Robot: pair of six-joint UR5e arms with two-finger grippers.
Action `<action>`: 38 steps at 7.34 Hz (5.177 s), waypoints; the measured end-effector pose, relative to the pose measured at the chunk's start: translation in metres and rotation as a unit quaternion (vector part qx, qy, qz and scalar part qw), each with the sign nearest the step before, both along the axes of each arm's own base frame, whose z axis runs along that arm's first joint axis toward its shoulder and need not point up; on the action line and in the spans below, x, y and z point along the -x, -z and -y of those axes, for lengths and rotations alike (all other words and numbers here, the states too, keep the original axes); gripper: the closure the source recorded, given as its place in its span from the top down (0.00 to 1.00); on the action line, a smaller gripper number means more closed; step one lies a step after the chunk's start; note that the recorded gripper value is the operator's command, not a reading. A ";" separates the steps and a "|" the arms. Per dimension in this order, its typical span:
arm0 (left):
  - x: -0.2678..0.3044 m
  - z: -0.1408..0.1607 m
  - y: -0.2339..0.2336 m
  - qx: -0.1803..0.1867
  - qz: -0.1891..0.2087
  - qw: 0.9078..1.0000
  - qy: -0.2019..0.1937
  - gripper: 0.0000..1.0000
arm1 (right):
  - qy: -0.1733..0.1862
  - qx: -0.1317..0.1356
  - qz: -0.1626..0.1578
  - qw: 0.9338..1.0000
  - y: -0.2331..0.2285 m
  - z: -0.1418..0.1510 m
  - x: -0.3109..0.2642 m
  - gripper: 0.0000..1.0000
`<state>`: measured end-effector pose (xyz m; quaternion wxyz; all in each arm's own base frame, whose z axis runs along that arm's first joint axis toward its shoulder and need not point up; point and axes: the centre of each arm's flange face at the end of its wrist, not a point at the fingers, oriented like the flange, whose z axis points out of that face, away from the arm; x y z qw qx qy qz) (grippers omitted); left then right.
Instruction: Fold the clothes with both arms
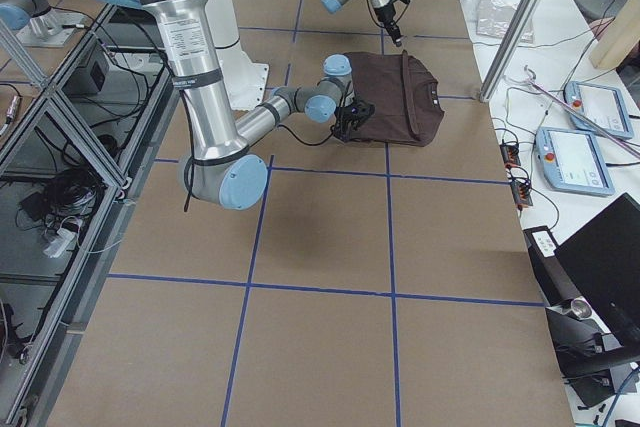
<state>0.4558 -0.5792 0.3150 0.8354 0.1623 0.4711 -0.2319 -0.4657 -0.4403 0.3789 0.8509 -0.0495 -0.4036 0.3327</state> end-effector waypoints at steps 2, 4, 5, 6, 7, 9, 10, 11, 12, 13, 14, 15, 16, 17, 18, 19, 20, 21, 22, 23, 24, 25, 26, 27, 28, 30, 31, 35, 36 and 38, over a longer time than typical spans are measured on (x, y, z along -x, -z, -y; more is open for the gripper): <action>0.000 0.000 0.000 0.000 0.000 1.000 0.000 0.47 | 0.000 0.002 -0.003 1.000 -0.004 0.000 0.002 0.00; 0.000 0.000 0.001 0.000 -0.001 1.000 0.000 0.47 | 0.000 0.002 0.000 1.000 -0.001 -0.001 0.000 0.00; 0.000 0.000 0.001 0.000 -0.001 1.000 -0.001 0.47 | 0.000 0.001 0.001 1.000 0.000 -0.002 -0.001 0.00; -0.001 0.000 0.002 -0.001 -0.002 1.000 -0.001 0.47 | 0.000 -0.001 0.005 1.000 0.003 -0.004 -0.004 0.00; -0.001 0.000 0.003 -0.001 -0.003 1.000 0.000 0.47 | 0.003 -0.004 0.011 1.000 0.009 -0.009 -0.008 0.00; -0.001 0.000 0.007 0.001 -0.007 1.000 0.002 0.47 | 0.022 -0.005 0.035 0.999 0.023 -0.056 -0.026 0.00; -0.001 -0.001 0.011 0.000 -0.011 1.000 0.002 0.47 | 0.045 -0.003 0.053 0.998 0.036 -0.100 -0.037 0.00; 0.001 -0.004 0.019 -0.004 -0.018 1.000 0.002 0.47 | 0.085 0.003 0.067 0.994 0.045 -0.148 -0.049 0.00; 0.004 -0.010 0.030 -0.007 -0.030 1.000 -0.003 0.47 | 0.138 0.017 0.081 0.987 0.052 -0.194 -0.061 0.00; 0.006 -0.016 0.038 -0.002 -0.045 0.999 -0.011 0.47 | 0.195 0.033 0.095 0.976 0.061 -0.235 -0.066 0.99; 0.007 -0.021 0.044 0.007 -0.058 0.998 -0.018 0.47 | 0.244 0.046 0.101 0.963 0.065 -0.272 -0.061 1.00; 0.008 -0.024 0.048 0.015 -0.068 0.997 -0.022 0.47 | 0.274 0.054 0.101 0.955 0.066 -0.297 -0.055 1.00; 0.010 -0.030 0.053 0.026 -0.082 0.996 -0.027 0.49 | 0.282 0.058 0.100 0.952 0.066 -0.306 -0.054 1.00; 0.018 -0.043 0.058 0.042 -0.102 0.993 -0.036 0.53 | 0.275 0.058 0.102 0.954 0.068 -0.300 -0.056 1.00; 0.026 -0.070 0.060 0.059 -0.124 0.989 -0.047 0.54 | 0.252 0.055 0.108 0.960 0.071 -0.280 -0.064 1.00; 0.025 -0.109 0.056 0.081 -0.142 0.985 -0.061 0.54 | 0.219 0.049 0.114 0.968 0.075 -0.252 -0.075 1.00; 0.015 -0.150 0.050 0.109 -0.154 0.979 -0.073 0.54 | 0.178 0.040 0.121 0.976 0.080 -0.217 -0.087 1.00; -0.002 -0.183 0.043 0.135 -0.158 0.975 -0.077 0.54 | 0.141 0.031 0.126 0.982 0.084 -0.184 -0.096 1.00; -0.021 -0.209 0.038 0.158 -0.155 0.972 -0.078 0.54 | 0.117 0.025 0.128 0.985 0.086 -0.160 -0.099 1.00; -0.035 -0.226 0.034 0.177 -0.149 0.970 -0.079 0.54 | 0.105 0.022 0.128 0.986 0.087 -0.146 -0.098 1.00; -0.046 -0.236 0.028 0.188 -0.140 0.969 -0.082 0.54 | 0.100 0.022 0.126 0.987 0.085 -0.140 -0.096 1.00; -0.054 -0.242 0.022 0.194 -0.131 0.969 -0.083 0.54 | 0.098 0.022 0.124 0.987 0.084 -0.137 -0.095 1.00; -0.059 -0.245 0.017 0.197 -0.123 0.969 -0.081 0.56 | 0.099 0.020 0.122 0.987 0.081 -0.136 -0.093 1.00; -0.063 -0.248 0.012 0.200 -0.116 0.970 -0.081 0.57 | 0.102 0.017 0.118 0.988 0.078 -0.134 -0.091 1.00; -0.069 -0.250 0.007 0.202 -0.109 0.970 -0.082 0.57 | 0.104 0.014 0.116 0.988 0.076 -0.133 -0.090 1.00; -0.080 -0.257 0.000 0.209 -0.100 0.969 -0.085 0.49 | 0.105 0.010 0.117 0.988 0.078 -0.132 -0.089 1.00; -0.082 -0.258 -0.001 0.211 -0.096 0.969 -0.086 0.07 | 0.105 0.009 0.117 0.988 0.078 -0.131 -0.090 1.00; -0.077 -0.252 0.005 0.216 -0.079 0.970 -0.077 0.00 | 0.103 0.008 0.118 0.988 0.079 -0.131 -0.090 1.00; -0.067 -0.237 0.004 0.208 -0.067 0.973 -0.069 0.00 | 0.103 0.008 0.118 0.988 0.079 -0.130 -0.090 1.00; -0.049 -0.183 0.003 0.159 -0.042 0.985 -0.051 0.00 | 0.103 0.007 0.120 0.987 0.081 -0.130 -0.091 1.00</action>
